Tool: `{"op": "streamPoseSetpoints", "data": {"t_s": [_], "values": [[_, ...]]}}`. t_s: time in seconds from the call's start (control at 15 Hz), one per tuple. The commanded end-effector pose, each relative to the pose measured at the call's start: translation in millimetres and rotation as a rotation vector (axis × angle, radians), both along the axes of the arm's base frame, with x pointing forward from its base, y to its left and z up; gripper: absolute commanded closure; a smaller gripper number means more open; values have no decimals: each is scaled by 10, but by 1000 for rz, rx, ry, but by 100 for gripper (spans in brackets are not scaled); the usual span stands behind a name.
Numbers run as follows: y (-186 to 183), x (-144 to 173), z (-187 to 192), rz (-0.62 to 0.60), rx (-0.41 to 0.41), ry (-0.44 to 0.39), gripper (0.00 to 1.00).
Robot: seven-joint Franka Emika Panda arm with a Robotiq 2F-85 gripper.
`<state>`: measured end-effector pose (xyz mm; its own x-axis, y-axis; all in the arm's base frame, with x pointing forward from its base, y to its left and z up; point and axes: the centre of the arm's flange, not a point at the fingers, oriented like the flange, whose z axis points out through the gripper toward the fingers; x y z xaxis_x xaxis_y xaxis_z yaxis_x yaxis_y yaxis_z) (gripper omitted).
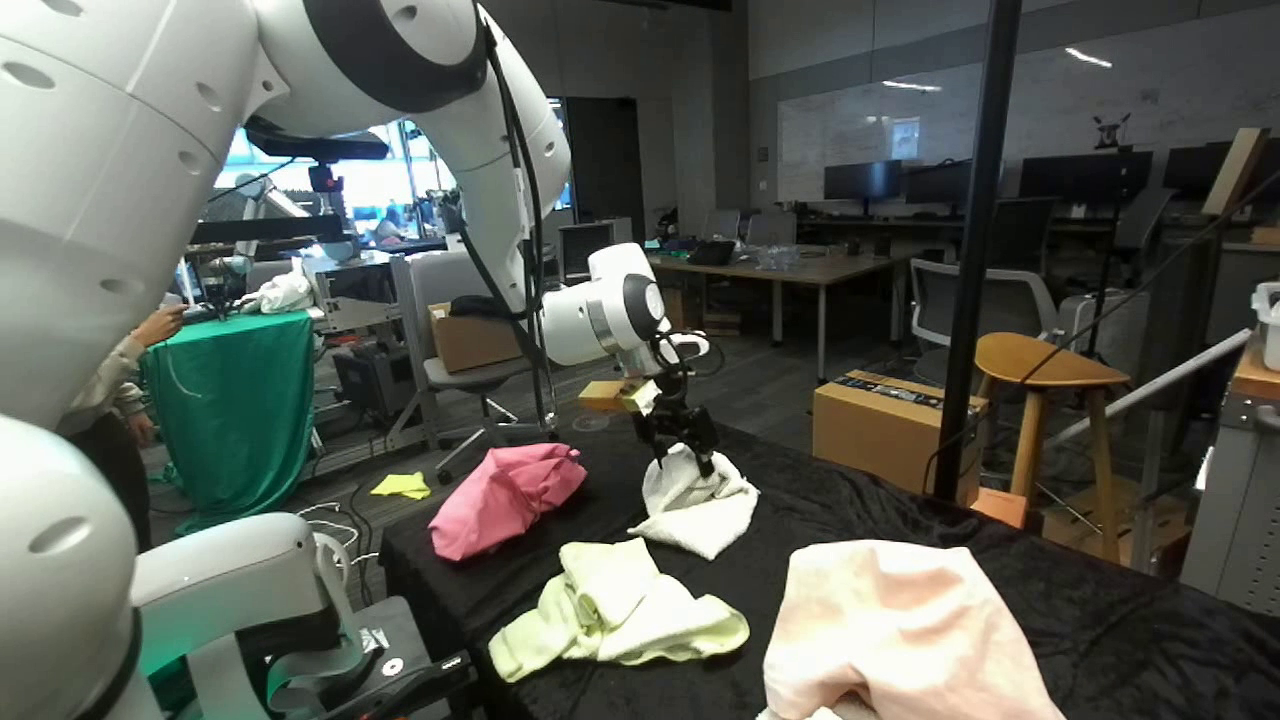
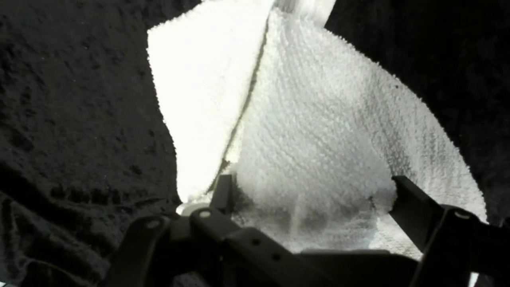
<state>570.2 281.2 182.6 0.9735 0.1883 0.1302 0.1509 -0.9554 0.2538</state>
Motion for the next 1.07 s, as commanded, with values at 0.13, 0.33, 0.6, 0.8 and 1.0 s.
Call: {"op": "streamPoseSetpoints", "data": {"t_s": [0.13,0.33,0.6,0.8,1.0], "values": [[-60,135,-105,-61,-9,-41,30],[-96,145,-107,-82,-11,-36,47],[-129,133,-64,-105,-18,-49,77],[-180,112,-4,-128,-28,-70,97],[-239,90,61,-144,-43,-99,99]]}}
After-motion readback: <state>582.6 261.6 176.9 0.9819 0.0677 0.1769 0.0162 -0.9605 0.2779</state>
